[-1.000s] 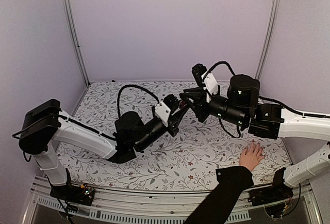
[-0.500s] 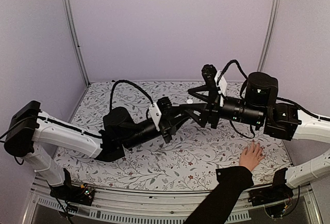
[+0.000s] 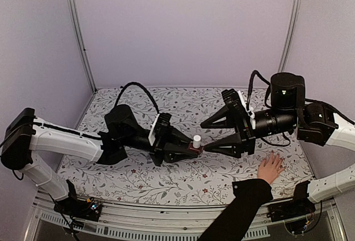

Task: Paint the nails
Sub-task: Screw the nail polish bottle.

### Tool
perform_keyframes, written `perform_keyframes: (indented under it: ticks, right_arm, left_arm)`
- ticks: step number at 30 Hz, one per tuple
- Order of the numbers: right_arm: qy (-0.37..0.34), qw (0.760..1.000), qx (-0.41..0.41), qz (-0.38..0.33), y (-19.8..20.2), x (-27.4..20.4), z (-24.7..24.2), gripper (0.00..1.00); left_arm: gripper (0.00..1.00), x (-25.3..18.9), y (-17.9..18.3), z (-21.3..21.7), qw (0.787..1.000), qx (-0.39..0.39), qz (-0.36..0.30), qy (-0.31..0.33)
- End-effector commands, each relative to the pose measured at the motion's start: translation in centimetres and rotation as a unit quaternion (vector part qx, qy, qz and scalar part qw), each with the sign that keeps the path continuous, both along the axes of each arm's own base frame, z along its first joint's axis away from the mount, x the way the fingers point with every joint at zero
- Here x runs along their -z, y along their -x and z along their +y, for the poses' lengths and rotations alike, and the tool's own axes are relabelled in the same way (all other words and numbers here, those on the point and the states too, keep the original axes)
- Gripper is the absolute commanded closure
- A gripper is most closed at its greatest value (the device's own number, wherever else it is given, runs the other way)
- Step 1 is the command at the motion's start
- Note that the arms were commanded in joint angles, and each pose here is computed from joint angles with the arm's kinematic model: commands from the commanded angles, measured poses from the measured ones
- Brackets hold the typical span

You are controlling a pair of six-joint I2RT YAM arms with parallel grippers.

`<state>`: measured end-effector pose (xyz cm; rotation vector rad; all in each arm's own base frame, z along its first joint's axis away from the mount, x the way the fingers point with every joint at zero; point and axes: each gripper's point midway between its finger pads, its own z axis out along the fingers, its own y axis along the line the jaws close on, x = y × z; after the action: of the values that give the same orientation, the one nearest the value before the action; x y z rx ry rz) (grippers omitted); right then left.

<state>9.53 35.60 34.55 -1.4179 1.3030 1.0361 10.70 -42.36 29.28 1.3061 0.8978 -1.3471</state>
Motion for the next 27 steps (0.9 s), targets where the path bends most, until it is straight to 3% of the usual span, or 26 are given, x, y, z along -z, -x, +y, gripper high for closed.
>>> perform_keyframes:
  ticks: [1, 6, 16, 23, 27]
  right_arm:
    - [0.015, 0.996, -0.088, 0.005, 2.9, -0.7, -0.1, 0.41]
    - [0.028, 0.992, -0.121, 0.017, 3.6, -0.2, 0.4, 0.46]
    - [0.039, 0.986, -0.157, 0.033, 4.6, 0.6, 1.3, 0.61]
    - [0.047, 0.986, -0.156, 0.033, 4.7, 0.8, 1.7, 0.90]
    - [0.052, 0.990, -0.131, 0.030, 3.9, 1.0, 2.0, 1.00]
  left_arm:
    - [1.00, -0.1, 3.2, 0.3, 0.991, 0.134, 0.015, -0.019]
    - [1.00, 0.5, 3.9, 0.0, 0.981, 0.185, 0.033, -0.040]
    - [1.00, 0.5, 4.2, -0.1, 0.978, 0.200, 0.038, -0.040]
    - [1.00, 0.4, 4.0, 0.0, 0.980, 0.195, 0.039, -0.032]
    - [1.00, 0.0, 2.8, 0.2, 0.986, 0.160, 0.040, -0.019]
